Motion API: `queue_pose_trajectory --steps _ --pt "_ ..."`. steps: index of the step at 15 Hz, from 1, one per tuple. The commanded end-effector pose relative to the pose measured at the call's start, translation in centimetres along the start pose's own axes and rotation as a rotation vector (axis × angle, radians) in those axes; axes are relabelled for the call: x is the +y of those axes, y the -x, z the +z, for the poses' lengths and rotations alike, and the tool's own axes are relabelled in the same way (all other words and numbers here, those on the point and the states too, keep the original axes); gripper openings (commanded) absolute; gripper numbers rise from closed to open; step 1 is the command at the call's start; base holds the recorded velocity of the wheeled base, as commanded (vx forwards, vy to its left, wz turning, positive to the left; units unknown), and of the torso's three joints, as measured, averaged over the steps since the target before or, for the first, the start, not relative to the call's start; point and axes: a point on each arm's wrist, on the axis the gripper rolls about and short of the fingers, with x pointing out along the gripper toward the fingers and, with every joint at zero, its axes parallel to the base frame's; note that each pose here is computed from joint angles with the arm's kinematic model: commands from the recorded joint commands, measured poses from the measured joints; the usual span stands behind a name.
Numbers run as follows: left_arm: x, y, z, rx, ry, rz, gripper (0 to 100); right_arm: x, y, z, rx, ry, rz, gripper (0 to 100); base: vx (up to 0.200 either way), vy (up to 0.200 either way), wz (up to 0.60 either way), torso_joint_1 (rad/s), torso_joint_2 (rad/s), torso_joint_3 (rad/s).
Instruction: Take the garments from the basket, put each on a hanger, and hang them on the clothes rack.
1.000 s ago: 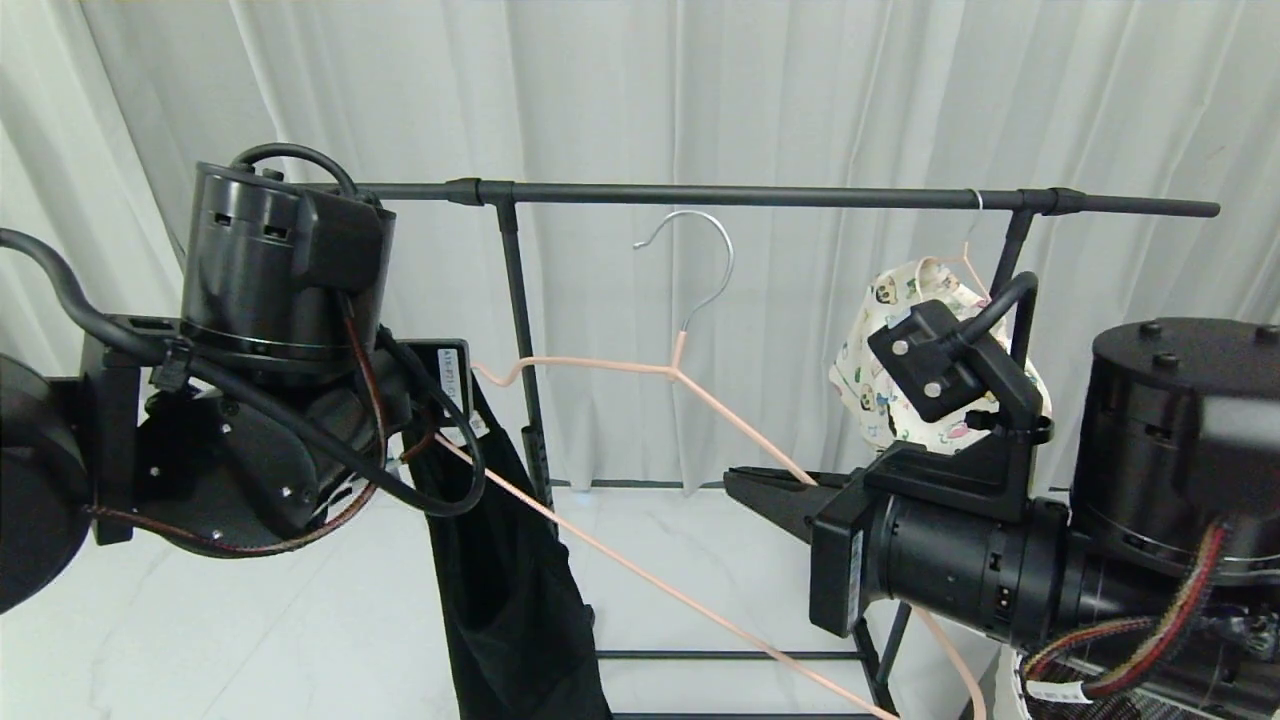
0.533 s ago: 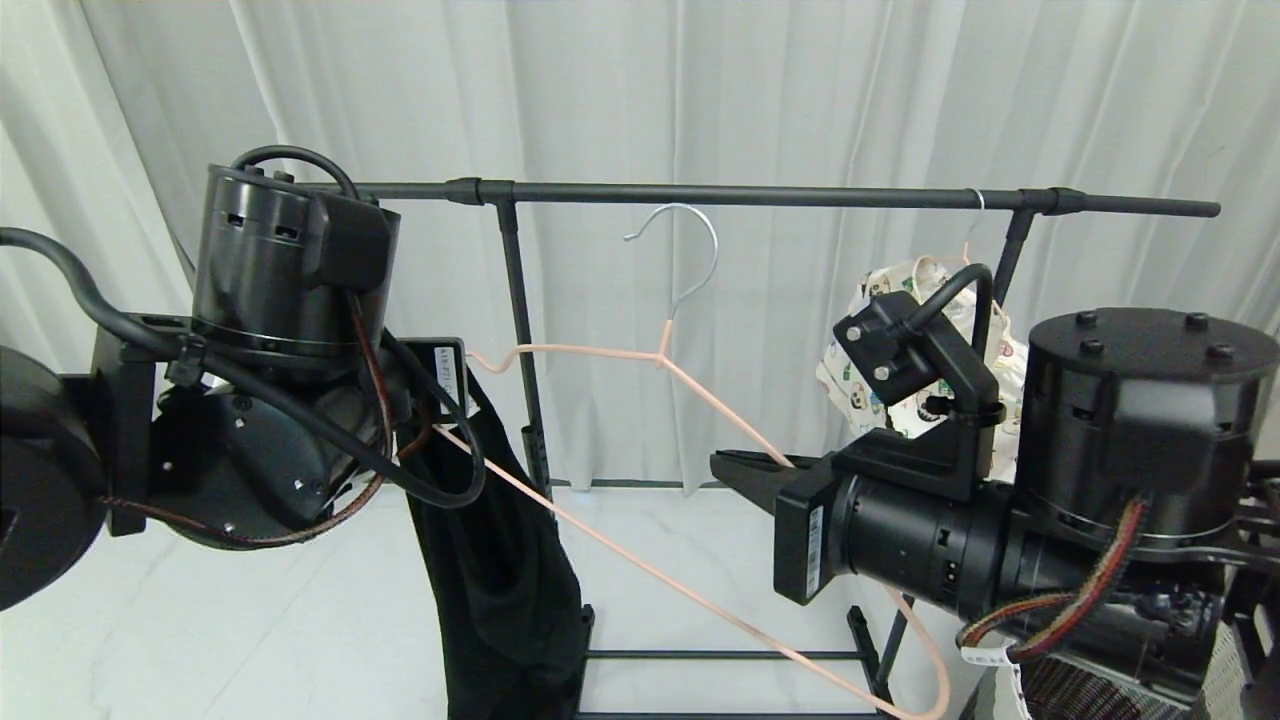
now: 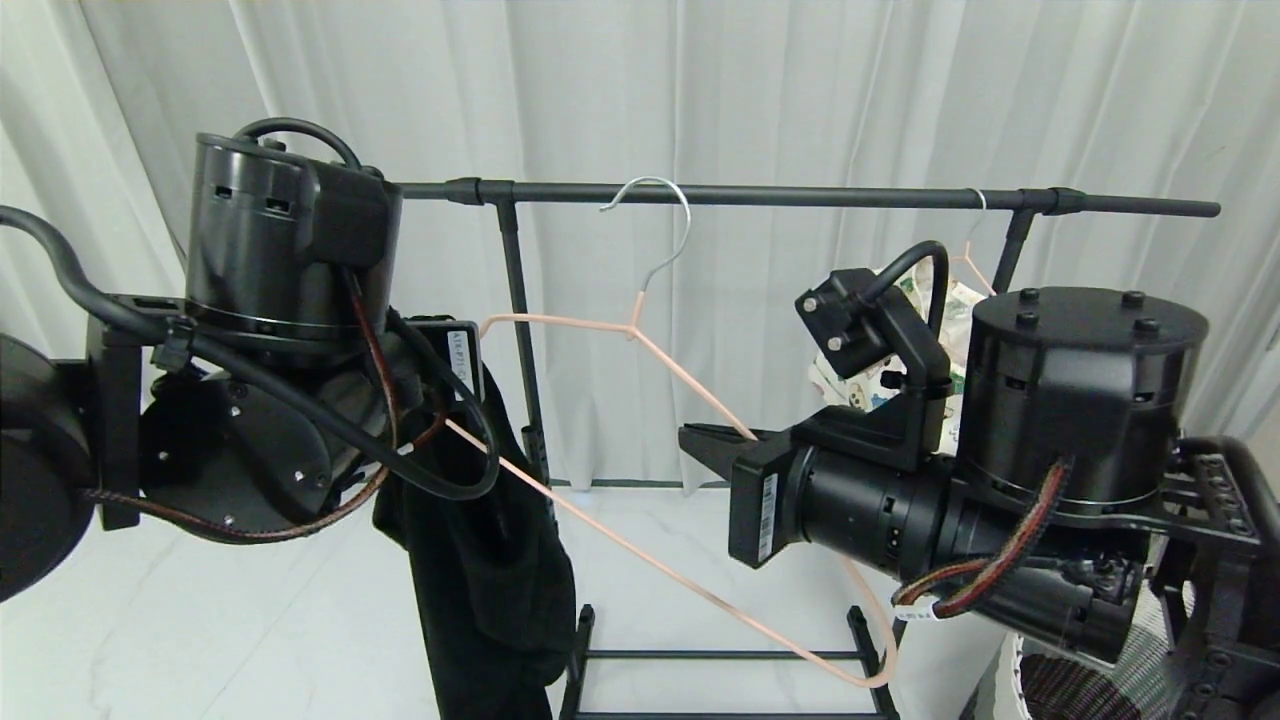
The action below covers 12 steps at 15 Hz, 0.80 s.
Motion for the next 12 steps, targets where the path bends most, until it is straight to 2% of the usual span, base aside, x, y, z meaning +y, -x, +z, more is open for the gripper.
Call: queue_pose_trajectory --steps 1,4,7,12 --pt "-0.5 0.3 0.4 -0.013 0.029 -0.02 0 0.0 -0.5 -0.3 0.006 0.002 -0.002 0 0.0 0.0 0.0 0.0 0.0 0.0" --pt "-0.7 0.4 0.4 -0.014 0.043 -0.03 0 0.0 -0.4 -0.3 0.004 0.004 0.002 0 0.0 0.0 0.0 0.0 0.0 0.0" --pt "-0.9 0.1 0.6 -0.013 0.085 -0.026 0 0.3 -0.4 -0.3 -0.003 0.003 0.002 0 0.0 0.0 0.0 0.0 0.0 0.0" --pt "-1.1 0.2 1.0 -0.023 0.095 -0.033 0 1.1 -1.1 -0.8 -0.009 0.0 0.02 0 0.0 0.0 0.0 0.0 0.0 0.0"
